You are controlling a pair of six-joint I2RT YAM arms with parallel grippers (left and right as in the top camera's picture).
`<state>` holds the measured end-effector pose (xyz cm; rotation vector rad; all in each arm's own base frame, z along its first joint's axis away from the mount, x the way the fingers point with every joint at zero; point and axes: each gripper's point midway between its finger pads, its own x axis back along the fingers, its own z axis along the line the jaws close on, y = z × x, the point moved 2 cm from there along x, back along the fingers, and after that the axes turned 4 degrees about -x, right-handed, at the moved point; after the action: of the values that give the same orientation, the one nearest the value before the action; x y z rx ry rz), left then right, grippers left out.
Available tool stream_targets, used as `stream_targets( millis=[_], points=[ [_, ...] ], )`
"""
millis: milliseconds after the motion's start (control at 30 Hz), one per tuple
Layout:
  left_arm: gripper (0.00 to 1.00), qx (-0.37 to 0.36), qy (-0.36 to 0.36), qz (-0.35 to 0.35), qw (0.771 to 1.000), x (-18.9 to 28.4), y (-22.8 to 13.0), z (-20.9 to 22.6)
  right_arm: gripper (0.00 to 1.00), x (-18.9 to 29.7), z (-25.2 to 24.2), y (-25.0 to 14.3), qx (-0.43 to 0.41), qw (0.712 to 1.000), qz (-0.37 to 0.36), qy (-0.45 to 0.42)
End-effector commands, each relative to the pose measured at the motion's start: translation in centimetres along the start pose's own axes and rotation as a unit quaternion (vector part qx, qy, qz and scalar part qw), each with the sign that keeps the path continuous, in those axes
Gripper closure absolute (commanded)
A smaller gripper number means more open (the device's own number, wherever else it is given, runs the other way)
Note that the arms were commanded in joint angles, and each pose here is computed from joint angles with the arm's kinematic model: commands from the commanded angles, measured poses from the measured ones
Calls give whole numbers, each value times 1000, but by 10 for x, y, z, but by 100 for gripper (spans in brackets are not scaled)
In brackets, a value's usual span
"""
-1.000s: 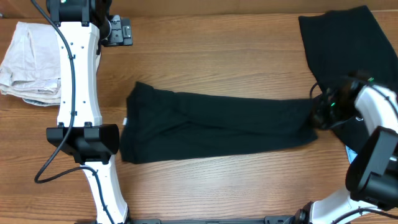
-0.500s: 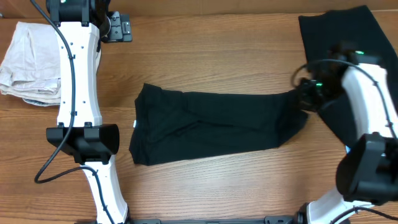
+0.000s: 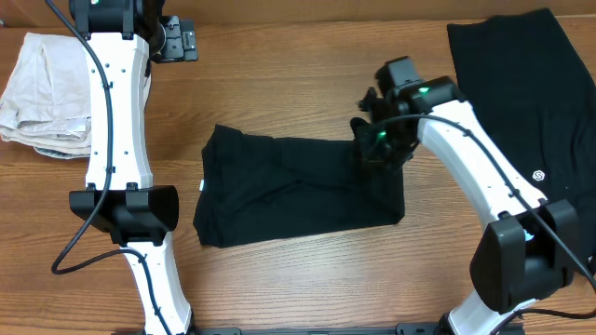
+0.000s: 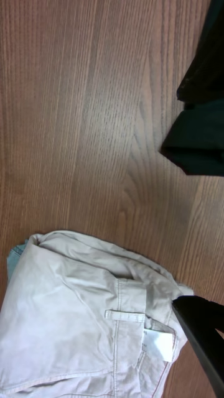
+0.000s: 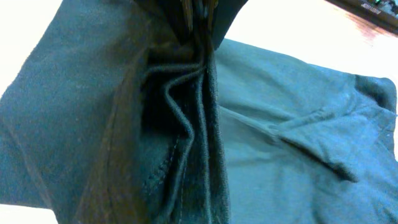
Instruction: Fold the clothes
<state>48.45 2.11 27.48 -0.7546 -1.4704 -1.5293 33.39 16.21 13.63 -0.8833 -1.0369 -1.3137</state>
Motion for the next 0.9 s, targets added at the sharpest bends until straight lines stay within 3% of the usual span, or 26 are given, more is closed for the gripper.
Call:
stream_targets(
  millis=[0, 867],
  points=[
    [0, -4, 7, -13, 1000, 8, 3, 4, 96, -5, 11, 6, -6, 1000, -10, -7],
    [0, -4, 8, -14, 1000, 8, 4, 4, 96, -28, 26, -5, -4, 1000, 13, 10]
  ],
)
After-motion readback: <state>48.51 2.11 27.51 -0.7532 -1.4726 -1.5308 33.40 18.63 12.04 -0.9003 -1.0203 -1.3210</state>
